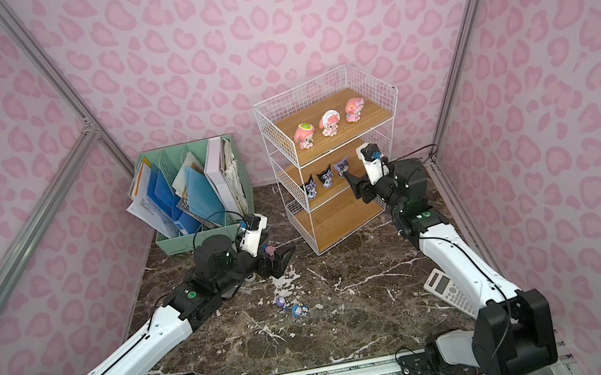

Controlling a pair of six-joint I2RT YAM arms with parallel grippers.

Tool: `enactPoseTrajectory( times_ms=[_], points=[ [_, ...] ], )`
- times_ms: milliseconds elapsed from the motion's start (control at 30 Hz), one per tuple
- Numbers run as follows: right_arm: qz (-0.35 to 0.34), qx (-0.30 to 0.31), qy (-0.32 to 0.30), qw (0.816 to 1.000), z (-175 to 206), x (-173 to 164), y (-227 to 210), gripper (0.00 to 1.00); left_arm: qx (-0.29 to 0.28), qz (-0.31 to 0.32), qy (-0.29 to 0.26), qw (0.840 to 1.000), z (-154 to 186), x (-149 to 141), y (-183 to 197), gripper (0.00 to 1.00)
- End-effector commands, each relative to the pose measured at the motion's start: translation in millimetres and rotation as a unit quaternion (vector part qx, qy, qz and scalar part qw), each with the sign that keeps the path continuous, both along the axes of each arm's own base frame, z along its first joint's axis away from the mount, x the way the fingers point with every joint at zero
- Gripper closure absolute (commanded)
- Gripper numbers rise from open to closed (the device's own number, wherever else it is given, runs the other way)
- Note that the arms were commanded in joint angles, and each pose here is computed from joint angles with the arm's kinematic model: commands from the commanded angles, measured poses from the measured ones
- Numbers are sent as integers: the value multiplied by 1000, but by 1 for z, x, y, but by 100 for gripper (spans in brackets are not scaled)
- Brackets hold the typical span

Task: Organize plastic toys on shelves
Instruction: Place the plastic toy on the shelf, then pick up the plastic toy at the center of the board.

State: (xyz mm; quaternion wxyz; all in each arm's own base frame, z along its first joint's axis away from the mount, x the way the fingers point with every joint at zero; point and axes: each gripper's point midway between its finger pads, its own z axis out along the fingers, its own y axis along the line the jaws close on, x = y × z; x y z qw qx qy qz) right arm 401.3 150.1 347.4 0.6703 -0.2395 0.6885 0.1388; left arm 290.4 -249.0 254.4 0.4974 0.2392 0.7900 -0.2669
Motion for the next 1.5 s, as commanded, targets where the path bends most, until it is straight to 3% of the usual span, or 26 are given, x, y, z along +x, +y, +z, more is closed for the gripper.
enactPoseTrajectory(
  times_ms=[0, 167, 267, 433, 633, 733, 967, 1233, 1467],
  points=[
    [7, 5, 63, 998, -30, -26, 14, 30, 32, 65, 49, 996, -33, -2, 27, 3],
    [57, -27, 139, 988, -83, -77, 59, 32, 55, 142, 127, 980, -85, -20, 64, 3],
    [100, -79, 185, 974, -119, -110, 91, 33, 62, 205, 163, 963, -109, -29, 92, 3],
    [148, -224, 238, 933, -184, -160, 131, 39, 45, 276, 196, 940, -133, -41, 125, 2],
    [222, -371, 202, 879, -225, -212, 165, 40, 39, 311, 216, 925, -149, -47, 143, 2],
    [235, -418, 169, 861, -240, -222, 178, 42, 31, 330, 224, 917, -157, -46, 151, 2],
    [237, -453, 96, 854, -256, -229, 202, 51, 3, 324, 228, 918, -158, -40, 151, 2],
    [260, -480, 93, 832, -283, -239, 216, 53, 8, 332, 226, 916, -159, -37, 156, 2],
    [243, -500, 88, 827, -298, -233, 218, 57, 9, 336, 222, 915, -157, -37, 159, 2]
  ],
)
